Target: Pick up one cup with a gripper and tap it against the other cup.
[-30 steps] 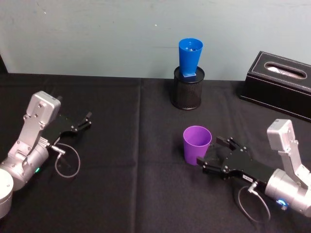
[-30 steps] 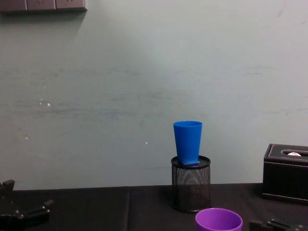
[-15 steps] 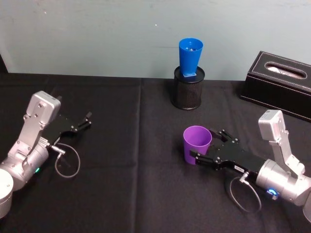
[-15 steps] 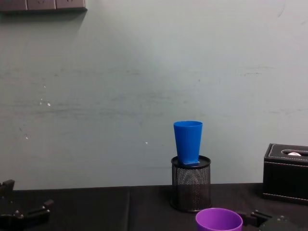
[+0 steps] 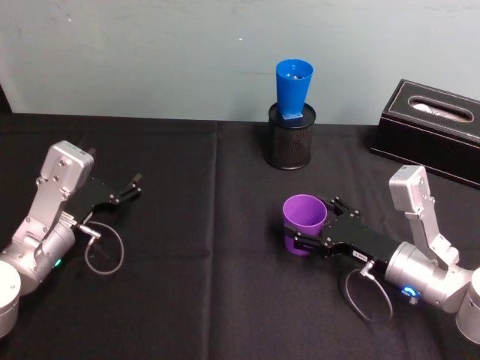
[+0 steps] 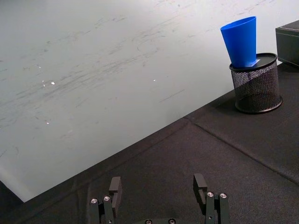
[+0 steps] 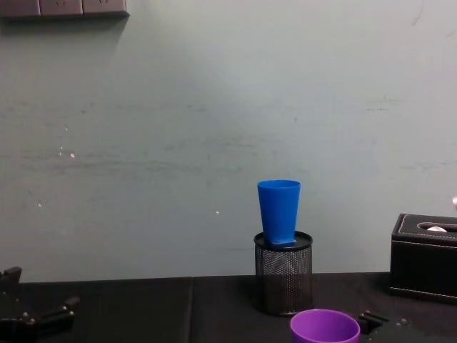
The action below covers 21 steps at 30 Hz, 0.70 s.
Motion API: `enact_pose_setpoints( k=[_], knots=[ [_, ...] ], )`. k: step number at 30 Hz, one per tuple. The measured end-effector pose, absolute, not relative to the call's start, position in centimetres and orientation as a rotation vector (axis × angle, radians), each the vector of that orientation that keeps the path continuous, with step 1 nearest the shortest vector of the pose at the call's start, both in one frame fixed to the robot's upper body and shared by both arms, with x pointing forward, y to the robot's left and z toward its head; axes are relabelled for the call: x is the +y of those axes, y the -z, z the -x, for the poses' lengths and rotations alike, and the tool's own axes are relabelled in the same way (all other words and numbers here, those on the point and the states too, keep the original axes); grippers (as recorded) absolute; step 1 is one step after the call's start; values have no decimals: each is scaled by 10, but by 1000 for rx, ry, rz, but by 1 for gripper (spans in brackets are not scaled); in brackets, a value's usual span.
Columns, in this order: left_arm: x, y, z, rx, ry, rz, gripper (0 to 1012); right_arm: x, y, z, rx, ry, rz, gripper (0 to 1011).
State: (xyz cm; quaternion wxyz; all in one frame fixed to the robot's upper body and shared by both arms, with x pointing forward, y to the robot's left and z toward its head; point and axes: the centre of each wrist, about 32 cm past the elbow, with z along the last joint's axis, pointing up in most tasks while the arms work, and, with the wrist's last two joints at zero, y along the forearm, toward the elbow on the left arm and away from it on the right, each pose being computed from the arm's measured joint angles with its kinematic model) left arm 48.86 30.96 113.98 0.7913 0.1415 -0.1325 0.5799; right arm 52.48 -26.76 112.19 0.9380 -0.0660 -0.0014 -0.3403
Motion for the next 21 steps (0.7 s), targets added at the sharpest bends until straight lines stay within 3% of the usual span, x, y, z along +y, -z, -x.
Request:
enact_pose_setpoints(
  k=[21],
  knots=[
    [310, -1140, -489, -285, -1248, -304, 1005, -260, -1120, -528, -9, 697, 124, 1003]
  ],
)
